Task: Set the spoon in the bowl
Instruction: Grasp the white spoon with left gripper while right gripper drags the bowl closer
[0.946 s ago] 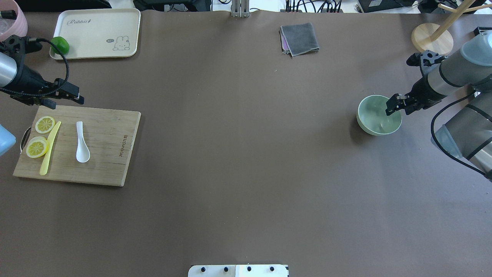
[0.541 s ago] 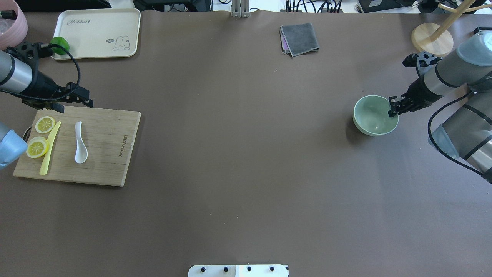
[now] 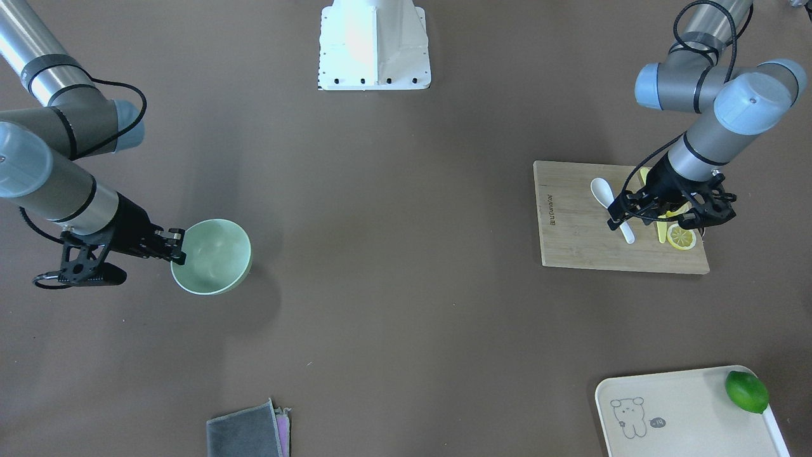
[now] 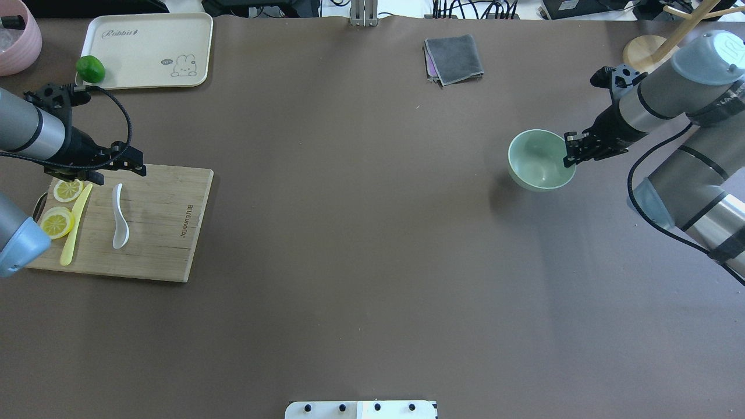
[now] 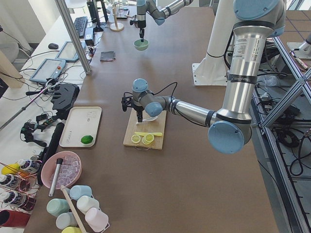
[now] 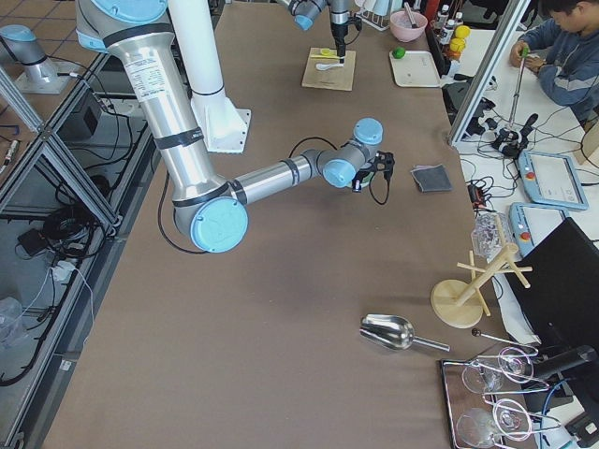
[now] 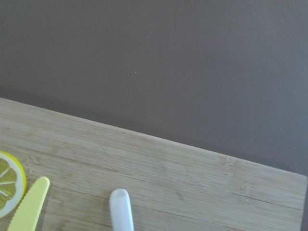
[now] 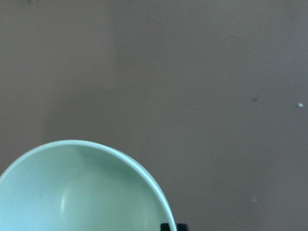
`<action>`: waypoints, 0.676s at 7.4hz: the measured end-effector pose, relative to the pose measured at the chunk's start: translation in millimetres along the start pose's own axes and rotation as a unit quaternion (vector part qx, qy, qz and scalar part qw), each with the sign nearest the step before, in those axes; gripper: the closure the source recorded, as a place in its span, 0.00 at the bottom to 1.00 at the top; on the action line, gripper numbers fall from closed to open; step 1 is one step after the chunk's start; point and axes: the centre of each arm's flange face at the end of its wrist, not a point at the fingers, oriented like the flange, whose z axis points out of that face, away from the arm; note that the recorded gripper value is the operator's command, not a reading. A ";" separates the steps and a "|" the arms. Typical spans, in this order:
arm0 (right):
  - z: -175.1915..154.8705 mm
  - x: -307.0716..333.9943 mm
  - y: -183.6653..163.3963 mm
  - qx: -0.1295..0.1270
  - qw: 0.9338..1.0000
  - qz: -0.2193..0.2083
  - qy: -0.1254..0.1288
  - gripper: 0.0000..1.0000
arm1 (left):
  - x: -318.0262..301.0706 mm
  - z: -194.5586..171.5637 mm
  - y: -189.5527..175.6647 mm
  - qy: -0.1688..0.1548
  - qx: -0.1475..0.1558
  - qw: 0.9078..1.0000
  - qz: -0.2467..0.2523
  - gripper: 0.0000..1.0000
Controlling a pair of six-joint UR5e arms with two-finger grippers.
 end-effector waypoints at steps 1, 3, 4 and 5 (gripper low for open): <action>8.6 -31.3 9.7 0.004 1.000 0.010 -0.005 1.00 | -11.1 11.1 1.6 0.001 0.000 1.000 0.002 0.35; 28.0 -77.3 31.4 0.011 1.000 0.026 -0.008 1.00 | -22.0 25.4 4.1 0.006 0.000 1.000 0.007 0.79; 35.1 -91.2 40.1 0.011 0.999 0.032 -0.009 1.00 | -22.3 26.6 5.0 0.007 0.001 1.000 0.007 1.00; 41.8 -99.1 47.4 0.012 0.999 0.035 -0.008 1.00 | -22.0 26.5 5.4 0.008 0.001 1.000 0.007 1.00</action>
